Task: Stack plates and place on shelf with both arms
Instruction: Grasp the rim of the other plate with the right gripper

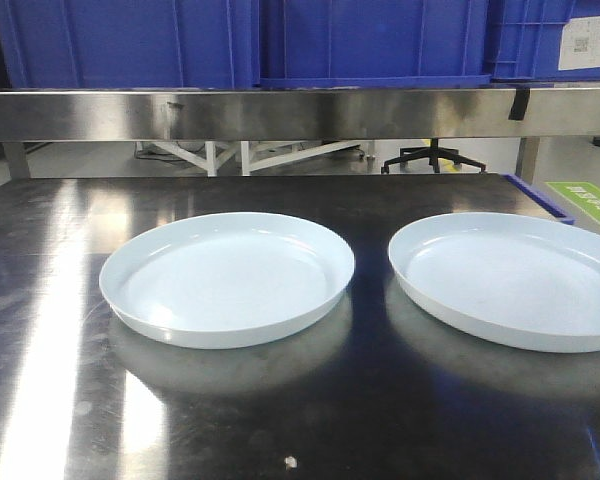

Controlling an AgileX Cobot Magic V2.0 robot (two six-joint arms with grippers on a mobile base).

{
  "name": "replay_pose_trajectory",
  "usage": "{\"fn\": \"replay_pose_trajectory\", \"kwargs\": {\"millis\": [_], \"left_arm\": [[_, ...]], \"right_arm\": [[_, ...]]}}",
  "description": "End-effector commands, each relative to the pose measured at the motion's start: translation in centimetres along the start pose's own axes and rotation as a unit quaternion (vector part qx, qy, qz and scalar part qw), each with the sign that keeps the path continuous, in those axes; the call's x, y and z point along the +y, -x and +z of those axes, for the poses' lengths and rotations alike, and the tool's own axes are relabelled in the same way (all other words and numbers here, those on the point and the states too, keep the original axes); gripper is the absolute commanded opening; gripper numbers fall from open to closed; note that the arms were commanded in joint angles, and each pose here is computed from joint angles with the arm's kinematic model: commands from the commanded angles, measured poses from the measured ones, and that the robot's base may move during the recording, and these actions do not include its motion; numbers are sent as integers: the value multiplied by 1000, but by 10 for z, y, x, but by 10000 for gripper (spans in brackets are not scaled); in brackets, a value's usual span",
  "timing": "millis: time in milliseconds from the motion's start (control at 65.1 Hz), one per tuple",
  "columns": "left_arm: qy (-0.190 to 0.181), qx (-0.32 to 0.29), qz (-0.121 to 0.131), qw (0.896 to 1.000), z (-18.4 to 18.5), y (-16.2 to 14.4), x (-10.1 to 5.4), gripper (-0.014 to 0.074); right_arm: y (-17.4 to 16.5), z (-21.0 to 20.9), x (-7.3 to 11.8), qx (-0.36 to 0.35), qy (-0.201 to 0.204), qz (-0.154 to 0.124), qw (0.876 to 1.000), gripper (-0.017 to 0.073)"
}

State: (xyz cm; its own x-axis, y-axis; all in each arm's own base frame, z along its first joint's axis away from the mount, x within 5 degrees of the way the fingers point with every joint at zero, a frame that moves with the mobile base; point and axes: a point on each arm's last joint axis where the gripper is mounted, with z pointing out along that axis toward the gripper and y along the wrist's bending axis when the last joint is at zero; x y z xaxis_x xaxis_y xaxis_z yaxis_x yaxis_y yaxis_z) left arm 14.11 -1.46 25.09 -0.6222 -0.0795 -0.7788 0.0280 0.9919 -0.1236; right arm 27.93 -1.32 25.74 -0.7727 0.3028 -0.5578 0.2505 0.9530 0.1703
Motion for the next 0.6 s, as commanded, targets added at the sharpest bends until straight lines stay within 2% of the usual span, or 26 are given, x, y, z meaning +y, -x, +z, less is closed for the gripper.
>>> {"fn": "replay_pose_trajectory", "kwargs": {"millis": [0,169,583], "left_arm": [[-8,-52,-3,999,-5,15,-3,85],[-8,-52,-3,999,-5,15,-3,85],[-8,-52,-3,999,-5,15,-3,85]], "right_arm": [[18,-7,10,-34,14,-11,999,394],[17,9,15,-11,11,-22,1000,394],[12,28,14,24,1,-22,999,394]]}}
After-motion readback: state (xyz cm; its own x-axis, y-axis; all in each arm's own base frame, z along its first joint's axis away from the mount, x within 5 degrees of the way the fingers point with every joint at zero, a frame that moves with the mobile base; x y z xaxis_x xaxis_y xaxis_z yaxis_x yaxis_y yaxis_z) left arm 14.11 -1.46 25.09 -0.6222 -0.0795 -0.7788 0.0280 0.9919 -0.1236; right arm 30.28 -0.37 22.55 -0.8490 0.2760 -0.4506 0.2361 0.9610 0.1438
